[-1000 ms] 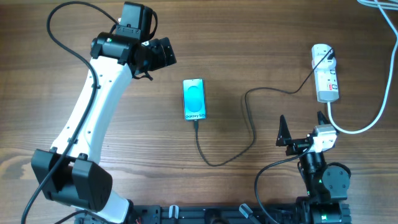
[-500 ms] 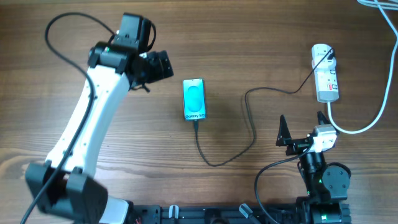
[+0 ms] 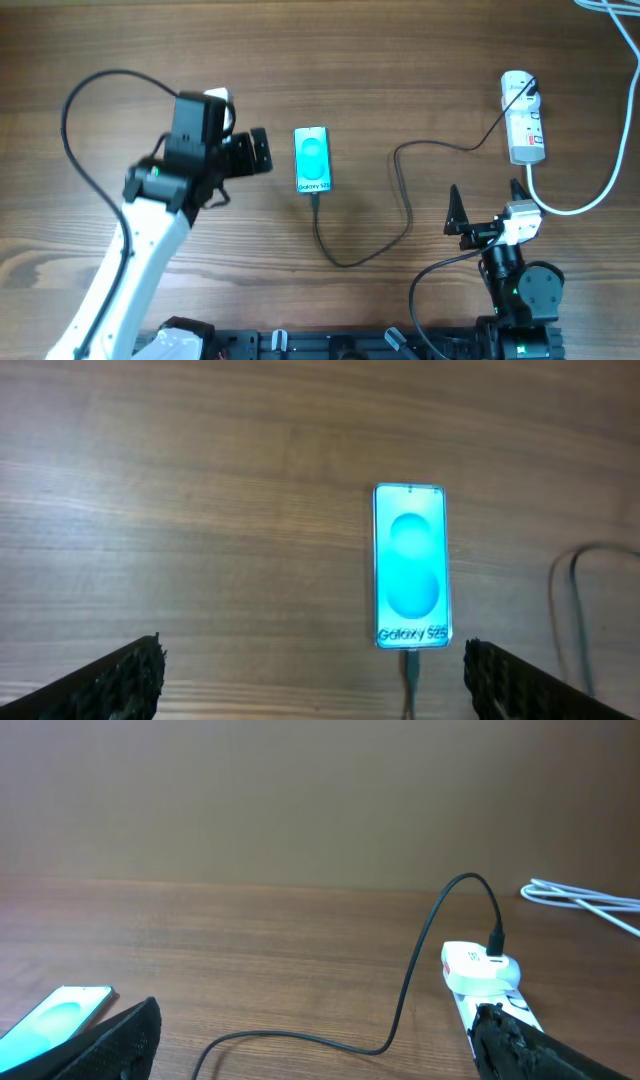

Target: Plug charger to phone and switch on socket

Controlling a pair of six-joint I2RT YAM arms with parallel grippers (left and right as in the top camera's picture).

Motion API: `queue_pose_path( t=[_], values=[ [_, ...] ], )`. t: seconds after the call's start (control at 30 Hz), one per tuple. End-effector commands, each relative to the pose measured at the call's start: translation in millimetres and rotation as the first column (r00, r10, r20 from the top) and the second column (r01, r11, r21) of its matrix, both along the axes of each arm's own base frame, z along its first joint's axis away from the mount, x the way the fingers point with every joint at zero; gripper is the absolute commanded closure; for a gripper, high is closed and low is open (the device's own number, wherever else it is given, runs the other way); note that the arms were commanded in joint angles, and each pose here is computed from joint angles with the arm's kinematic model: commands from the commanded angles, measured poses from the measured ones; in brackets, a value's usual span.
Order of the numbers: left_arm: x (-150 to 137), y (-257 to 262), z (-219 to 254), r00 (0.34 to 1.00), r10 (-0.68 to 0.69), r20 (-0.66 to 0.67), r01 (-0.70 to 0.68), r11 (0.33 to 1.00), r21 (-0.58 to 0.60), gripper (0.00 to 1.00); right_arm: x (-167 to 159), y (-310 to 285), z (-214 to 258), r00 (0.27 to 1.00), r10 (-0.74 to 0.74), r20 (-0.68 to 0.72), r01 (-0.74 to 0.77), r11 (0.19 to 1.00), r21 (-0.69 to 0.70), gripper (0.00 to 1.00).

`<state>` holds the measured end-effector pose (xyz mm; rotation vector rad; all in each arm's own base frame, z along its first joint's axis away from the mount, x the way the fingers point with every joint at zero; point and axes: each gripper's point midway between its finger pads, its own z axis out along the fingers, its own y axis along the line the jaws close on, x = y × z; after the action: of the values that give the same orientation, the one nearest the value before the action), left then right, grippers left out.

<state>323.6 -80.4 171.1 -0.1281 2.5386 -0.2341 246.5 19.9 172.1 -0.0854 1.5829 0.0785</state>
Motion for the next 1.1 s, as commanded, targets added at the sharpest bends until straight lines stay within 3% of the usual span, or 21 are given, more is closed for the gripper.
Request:
queue_pose_path(
  t=[0.0,0.33,0.53,0.7,1.07],
  values=[
    [-19.7,0.3,-8.7,0.993,-0.091,0.079,0.09,0.996,0.022,0.0,-0.4,-3.3,3.1,1.0,-0.018,0.015,0.018,1.0,0.006,0.0],
    [-59.8,22.3,-11.1,0.95,-0.04,0.31,0.047,0.999,-0.014,0.0,-0.4,-3.3,3.1,1.0,-0.018,0.015,0.018,1.0,0.006,0.0],
    [-78.0,31.0,-18.7,0.922,-0.084,0.377,0.075,0.996,0.038,0.0,-0.4,-3.3,3.1,1.0,-0.018,0.015,0.018,1.0,0.006,0.0],
    [-88.6,32.8,-16.0,0.881,-0.135,0.453,0.105,0.99,0.091,0.0,-0.4,-3.3,3.1,1.0,-0.018,0.015,0.018,1.0,0.006,0.0],
    [-97.2,35.8,-2.3,0.791,-0.113,0.601,0.084,0.994,0.076,0.0,-0.4,-3.3,3.1,1.0,-0.018,0.015,0.018,1.0,0.006,0.0]
  ],
)
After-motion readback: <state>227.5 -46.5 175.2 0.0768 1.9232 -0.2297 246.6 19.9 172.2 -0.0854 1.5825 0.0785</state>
